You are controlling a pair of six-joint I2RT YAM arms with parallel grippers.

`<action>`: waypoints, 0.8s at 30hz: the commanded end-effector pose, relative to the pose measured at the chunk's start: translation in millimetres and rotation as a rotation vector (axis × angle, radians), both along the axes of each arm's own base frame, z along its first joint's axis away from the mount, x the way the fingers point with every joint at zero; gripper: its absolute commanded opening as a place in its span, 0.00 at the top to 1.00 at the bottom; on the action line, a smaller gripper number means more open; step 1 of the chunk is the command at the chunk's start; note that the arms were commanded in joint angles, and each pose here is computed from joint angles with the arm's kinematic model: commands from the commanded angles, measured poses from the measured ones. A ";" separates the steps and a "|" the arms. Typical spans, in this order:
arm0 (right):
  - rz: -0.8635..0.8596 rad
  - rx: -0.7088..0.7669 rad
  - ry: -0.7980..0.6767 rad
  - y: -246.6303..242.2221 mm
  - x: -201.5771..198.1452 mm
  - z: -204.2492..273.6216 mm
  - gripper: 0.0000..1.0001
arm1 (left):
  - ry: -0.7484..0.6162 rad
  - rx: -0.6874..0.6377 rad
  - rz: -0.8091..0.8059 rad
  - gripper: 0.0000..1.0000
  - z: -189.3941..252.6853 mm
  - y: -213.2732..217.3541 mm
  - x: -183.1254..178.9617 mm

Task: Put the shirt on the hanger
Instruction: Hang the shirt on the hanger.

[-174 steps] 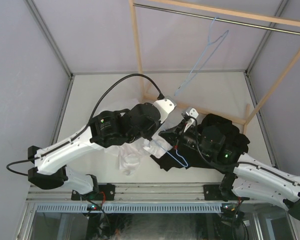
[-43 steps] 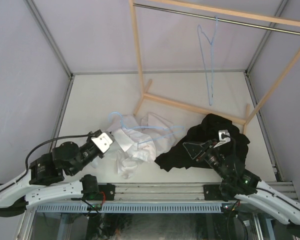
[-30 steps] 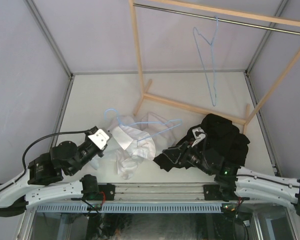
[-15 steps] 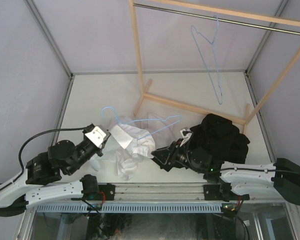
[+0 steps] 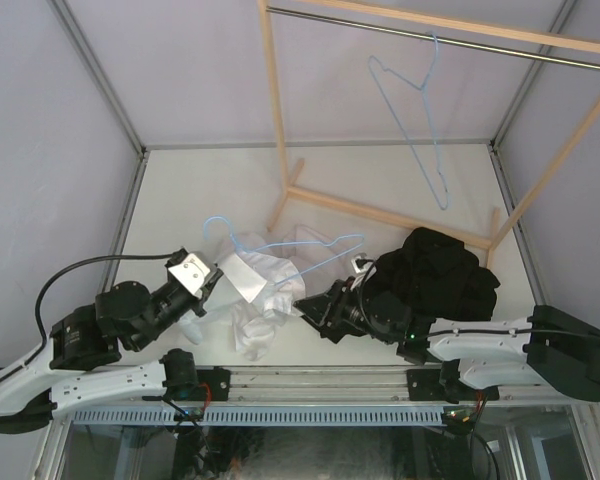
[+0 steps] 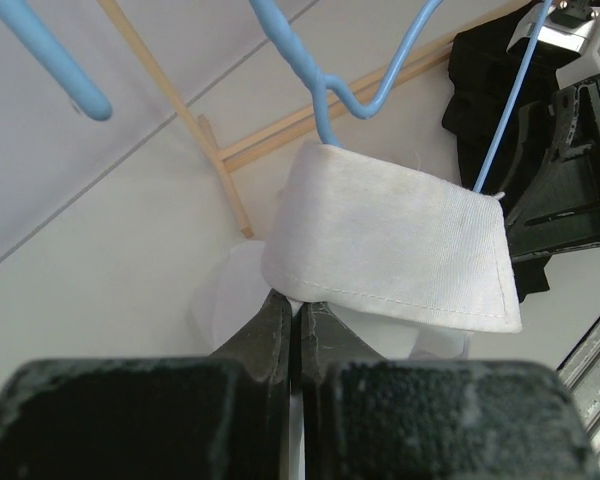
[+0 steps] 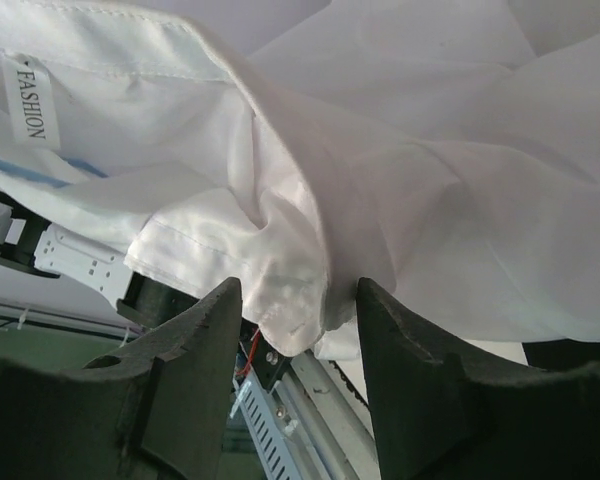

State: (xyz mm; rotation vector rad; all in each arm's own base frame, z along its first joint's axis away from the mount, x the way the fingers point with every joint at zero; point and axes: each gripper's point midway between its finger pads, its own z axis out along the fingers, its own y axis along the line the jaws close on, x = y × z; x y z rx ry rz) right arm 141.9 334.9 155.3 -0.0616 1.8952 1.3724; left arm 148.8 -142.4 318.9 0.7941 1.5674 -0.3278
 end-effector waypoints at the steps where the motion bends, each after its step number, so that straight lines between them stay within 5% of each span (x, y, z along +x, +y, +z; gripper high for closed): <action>1: -0.041 0.010 0.006 8.0 9.1 13.8 0.48 | -0.014 -0.139 -0.016 1.00 35.9 2.5 -5.4; 14: -0.054 -0.080 0.030 7.1 11.7 -14.9 0.48 | -0.015 -0.139 -0.017 1.00 38.5 3.1 -5.6; 24: 0.047 0.009 -0.102 19.6 2.0 19.7 0.76 | -0.007 -0.155 -0.013 1.00 37.2 6.7 -7.1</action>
